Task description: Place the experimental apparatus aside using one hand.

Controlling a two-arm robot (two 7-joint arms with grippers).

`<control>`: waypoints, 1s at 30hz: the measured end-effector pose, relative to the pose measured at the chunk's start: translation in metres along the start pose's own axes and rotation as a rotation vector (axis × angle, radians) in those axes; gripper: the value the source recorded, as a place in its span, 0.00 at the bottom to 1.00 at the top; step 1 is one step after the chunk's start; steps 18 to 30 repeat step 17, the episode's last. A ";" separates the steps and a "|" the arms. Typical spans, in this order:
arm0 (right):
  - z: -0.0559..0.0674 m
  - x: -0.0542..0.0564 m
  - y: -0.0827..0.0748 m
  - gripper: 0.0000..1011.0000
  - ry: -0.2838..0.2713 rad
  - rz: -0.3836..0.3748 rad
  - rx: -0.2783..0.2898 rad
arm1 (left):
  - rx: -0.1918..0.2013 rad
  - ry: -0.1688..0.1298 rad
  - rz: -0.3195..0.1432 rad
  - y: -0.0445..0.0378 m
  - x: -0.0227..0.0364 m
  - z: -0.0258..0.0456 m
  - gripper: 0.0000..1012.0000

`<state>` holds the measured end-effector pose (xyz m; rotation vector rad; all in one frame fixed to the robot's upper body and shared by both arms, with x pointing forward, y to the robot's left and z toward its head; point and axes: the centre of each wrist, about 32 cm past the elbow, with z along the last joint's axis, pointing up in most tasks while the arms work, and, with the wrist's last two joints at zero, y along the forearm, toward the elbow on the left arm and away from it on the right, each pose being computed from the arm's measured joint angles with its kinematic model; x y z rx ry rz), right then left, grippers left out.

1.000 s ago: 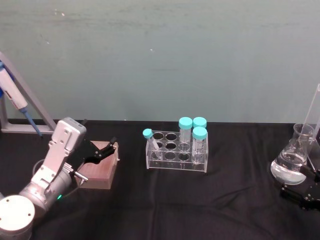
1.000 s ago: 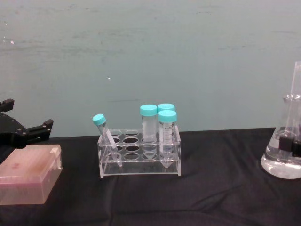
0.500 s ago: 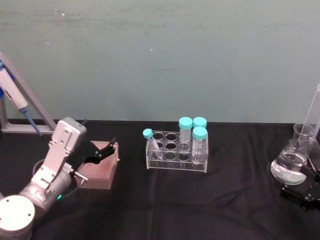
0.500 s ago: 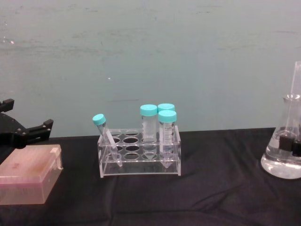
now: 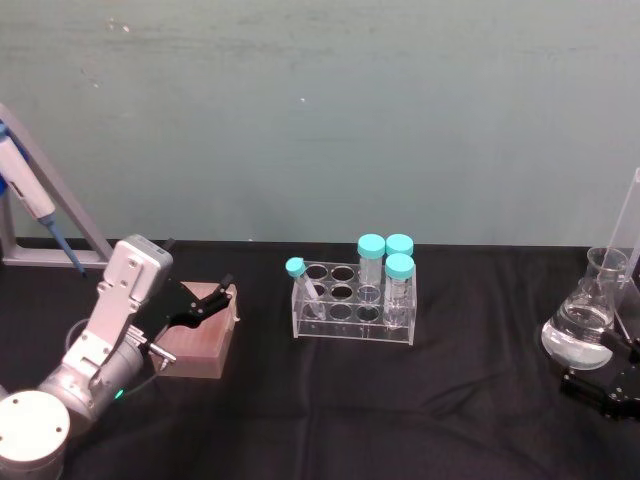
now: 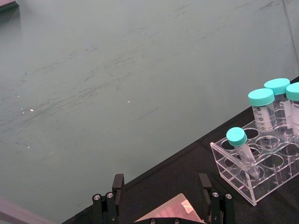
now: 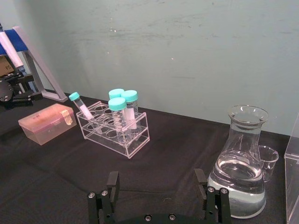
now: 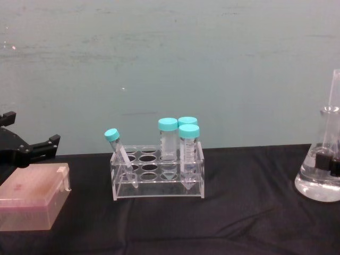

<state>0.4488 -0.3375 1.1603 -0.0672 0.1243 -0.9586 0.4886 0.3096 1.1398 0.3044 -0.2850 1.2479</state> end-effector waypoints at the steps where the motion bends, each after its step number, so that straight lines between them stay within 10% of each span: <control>1: 0.000 0.000 0.000 0.99 0.000 0.000 0.000 | 0.000 0.000 0.000 0.0000 0.0000 0.0000 0.99; 30: 0.000 0.000 0.000 0.99 -0.006 0.001 -0.007 | 0.000 0.000 0.000 0.0000 0.0000 0.0000 0.99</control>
